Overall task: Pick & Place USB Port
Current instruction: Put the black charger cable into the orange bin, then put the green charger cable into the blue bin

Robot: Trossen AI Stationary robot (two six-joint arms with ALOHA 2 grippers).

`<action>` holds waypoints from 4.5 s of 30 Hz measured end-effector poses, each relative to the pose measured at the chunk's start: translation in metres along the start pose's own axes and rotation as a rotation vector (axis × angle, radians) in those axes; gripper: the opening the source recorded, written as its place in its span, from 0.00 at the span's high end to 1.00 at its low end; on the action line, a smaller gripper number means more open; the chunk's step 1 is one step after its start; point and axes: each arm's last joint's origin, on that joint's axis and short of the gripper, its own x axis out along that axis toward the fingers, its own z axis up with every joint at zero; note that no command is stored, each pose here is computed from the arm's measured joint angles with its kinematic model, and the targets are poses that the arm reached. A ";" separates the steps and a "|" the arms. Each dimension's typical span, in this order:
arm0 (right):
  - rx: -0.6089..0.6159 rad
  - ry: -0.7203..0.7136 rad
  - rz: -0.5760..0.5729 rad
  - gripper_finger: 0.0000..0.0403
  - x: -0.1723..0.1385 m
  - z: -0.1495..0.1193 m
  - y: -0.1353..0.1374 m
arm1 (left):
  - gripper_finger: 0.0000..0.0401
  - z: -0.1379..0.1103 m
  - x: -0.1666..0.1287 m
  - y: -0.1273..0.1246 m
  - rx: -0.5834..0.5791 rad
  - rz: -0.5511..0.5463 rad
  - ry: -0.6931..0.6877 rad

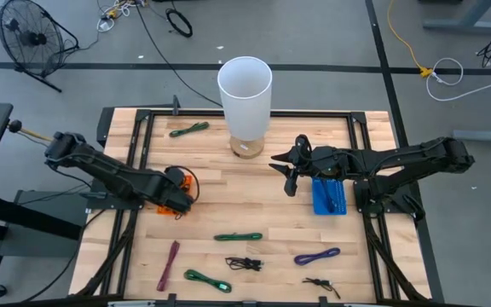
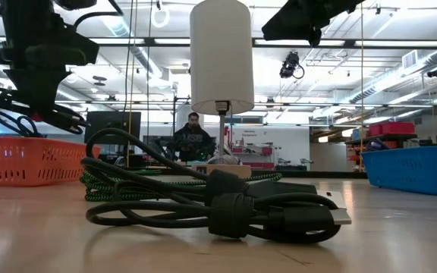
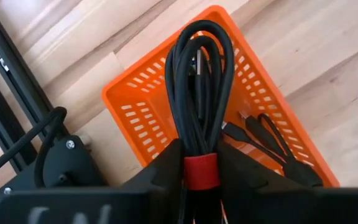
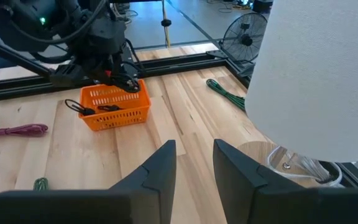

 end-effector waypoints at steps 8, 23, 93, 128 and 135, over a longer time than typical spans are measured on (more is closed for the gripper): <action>0.001 -0.001 0.000 0.73 0.000 0.000 0.000 | 0.56 0.000 0.002 -0.002 0.014 0.011 0.000; 0.002 -0.001 -0.001 0.73 0.000 0.000 0.000 | 0.54 0.004 -0.001 -0.026 0.249 -0.265 0.003; 0.053 0.009 -0.001 0.73 0.000 -0.001 0.000 | 0.94 0.034 0.065 -0.154 0.591 -0.608 -0.049; 0.032 -0.260 0.097 0.65 -0.004 0.026 0.004 | 0.94 0.143 -0.071 -0.054 0.427 -0.656 -0.956; 0.037 -0.274 0.064 0.51 -0.002 0.027 0.003 | 0.94 0.147 -0.068 -0.066 0.445 -0.739 -0.980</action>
